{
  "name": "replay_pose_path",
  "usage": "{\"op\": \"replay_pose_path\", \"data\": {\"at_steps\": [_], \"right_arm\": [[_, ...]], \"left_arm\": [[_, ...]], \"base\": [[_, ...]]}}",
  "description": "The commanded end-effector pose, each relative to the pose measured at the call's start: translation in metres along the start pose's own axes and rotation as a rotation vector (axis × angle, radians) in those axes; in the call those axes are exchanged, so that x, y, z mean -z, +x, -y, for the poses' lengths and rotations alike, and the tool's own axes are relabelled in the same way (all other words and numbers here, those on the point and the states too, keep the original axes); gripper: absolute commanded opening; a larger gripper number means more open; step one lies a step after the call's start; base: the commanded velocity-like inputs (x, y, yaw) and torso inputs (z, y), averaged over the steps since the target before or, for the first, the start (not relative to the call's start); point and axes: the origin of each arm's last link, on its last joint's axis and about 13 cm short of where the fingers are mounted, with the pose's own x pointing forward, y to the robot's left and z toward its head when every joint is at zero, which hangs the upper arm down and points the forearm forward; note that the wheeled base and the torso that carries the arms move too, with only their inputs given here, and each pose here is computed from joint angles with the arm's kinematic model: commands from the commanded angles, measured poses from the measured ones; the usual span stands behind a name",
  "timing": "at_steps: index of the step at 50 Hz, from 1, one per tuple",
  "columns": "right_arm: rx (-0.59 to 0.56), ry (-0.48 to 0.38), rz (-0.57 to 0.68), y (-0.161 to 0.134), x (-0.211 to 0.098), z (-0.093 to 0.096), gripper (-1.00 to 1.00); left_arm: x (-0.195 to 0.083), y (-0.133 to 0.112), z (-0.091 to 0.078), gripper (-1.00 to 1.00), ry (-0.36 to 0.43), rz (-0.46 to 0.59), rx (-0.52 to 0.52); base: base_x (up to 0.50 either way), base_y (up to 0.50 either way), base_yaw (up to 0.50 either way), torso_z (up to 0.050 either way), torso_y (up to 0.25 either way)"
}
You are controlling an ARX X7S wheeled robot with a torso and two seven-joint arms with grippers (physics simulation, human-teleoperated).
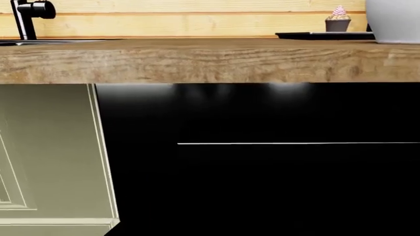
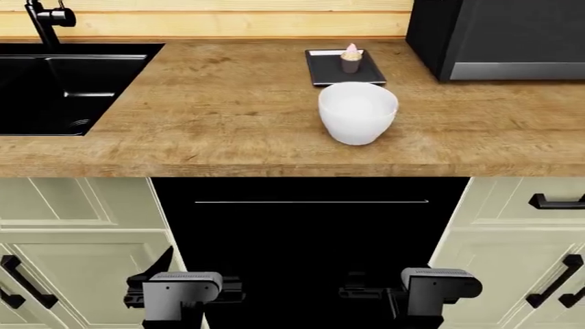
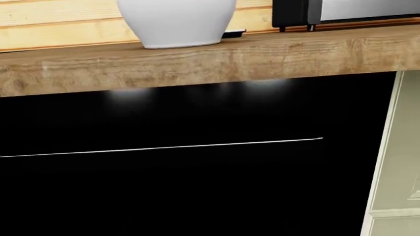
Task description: Move the fresh-baked cupcake off the tray onto the counter, and place the bowl used for mixing into the sink.
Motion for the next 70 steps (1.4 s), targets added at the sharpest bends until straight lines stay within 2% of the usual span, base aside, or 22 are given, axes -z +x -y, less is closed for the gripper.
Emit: {"op": "replay_pose_path", "data": {"at_steps": [1, 56, 58, 59, 60, 61, 64, 66, 70], "right_arm": [[0.003, 0.007, -0.004, 0.0, 0.0, 0.0, 1.0], [0.014, 0.005, 0.019, 0.002, -0.003, -0.002, 1.0], [0.05, -0.032, -0.027, -0.003, -0.001, -0.003, 1.0], [0.044, 0.006, -0.026, -0.005, -0.004, -0.005, 1.0], [0.062, 0.018, -0.057, -0.01, -0.007, -0.006, 1.0], [0.046, 0.026, -0.053, -0.02, -0.012, -0.008, 1.0], [0.022, 0.007, -0.046, -0.041, -0.021, -0.013, 1.0], [0.004, -0.024, -0.016, -0.058, -0.028, -0.014, 1.0], [-0.013, -0.016, 0.041, -0.079, -0.042, -0.017, 1.0]], "left_arm": [[0.0, -0.001, -0.001, 1.0, 0.002, 0.002, -0.003], [-0.002, 0.0, 0.0, 1.0, -0.001, 0.008, -0.01], [-0.002, 0.0, 0.002, 1.0, 0.006, 0.007, -0.019], [-0.004, -0.002, 0.003, 1.0, -0.005, 0.009, -0.012], [-0.007, -0.003, 0.003, 1.0, 0.009, 0.011, -0.021], [-0.012, -0.005, 0.003, 1.0, -0.012, 0.008, -0.039], [-0.026, -0.016, 0.003, 1.0, -0.006, -0.002, -0.045], [-0.033, -0.033, 0.002, 1.0, 0.007, -0.004, -0.056], [-0.048, -0.062, 0.0, 1.0, 0.008, 0.023, -0.078]], "base": [[0.18, 0.0, 0.0, 0.0, 0.0], [0.17, 0.0, 0.0, 0.0, 0.0], [0.0, 0.0, 0.0, -0.005, 0.0], [0.0, 0.0, 0.0, 0.0, 0.0], [0.0, 0.0, 0.0, 0.0, 0.0], [0.0, 0.0, 0.0, 0.0, 0.0], [0.0, 0.0, 0.0, 0.0, 0.0], [0.0, 0.0, 0.0, 0.0, 0.0], [0.0, 0.0, 0.0, 0.0, 0.0]]}}
